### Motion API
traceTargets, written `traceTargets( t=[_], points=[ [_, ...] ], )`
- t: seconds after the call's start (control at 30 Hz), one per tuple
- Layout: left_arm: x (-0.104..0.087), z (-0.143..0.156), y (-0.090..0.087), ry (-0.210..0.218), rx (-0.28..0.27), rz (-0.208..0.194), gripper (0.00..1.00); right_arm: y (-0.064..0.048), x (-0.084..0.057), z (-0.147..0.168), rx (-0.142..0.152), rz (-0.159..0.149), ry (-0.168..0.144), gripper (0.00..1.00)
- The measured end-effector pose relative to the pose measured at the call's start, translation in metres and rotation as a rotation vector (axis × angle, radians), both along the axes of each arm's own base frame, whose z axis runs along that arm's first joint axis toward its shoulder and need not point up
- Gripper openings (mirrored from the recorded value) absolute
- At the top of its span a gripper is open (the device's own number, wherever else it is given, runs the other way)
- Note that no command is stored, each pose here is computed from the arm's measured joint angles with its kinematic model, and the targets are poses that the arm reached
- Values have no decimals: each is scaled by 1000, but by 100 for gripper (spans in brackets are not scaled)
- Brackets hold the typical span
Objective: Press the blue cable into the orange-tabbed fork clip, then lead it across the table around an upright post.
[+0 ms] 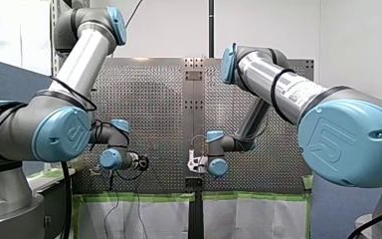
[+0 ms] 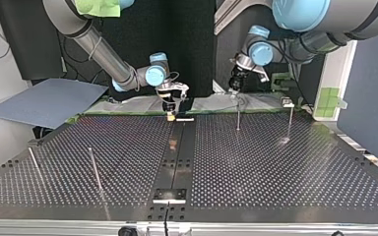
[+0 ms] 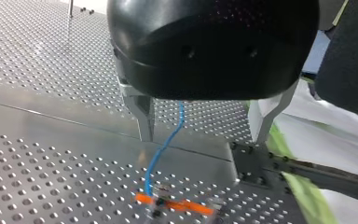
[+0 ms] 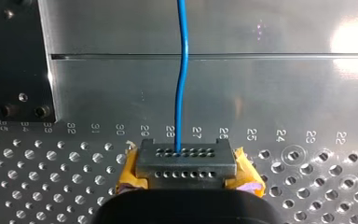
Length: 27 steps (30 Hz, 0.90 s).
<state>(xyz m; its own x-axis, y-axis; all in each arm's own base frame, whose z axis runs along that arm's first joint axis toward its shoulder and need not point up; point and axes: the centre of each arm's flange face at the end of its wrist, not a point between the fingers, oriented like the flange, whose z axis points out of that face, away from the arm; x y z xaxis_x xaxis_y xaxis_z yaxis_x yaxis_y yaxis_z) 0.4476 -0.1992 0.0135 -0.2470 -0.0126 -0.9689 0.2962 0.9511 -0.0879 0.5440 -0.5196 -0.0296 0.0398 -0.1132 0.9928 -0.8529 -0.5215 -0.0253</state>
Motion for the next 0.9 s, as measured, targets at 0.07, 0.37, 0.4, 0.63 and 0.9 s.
traceTargets(
  t=[0.07,0.37,0.4,0.63,0.9],
  points=[
    [2,2,-6,-7,-10,2,100,0,0,-1,2,1,1,0],
    [2,8,-34,-21,-19,10,100,4,-3,-19,21,3,15,0],
    [2,8,-36,-20,-13,14,100,4,-4,-20,22,2,16,0],
    [10,12,-39,-23,25,53,100,0,-8,-23,27,-5,20,0],
    [18,16,-38,-39,102,104,100,-1,-10,-23,28,-6,20,0]
  ],
)
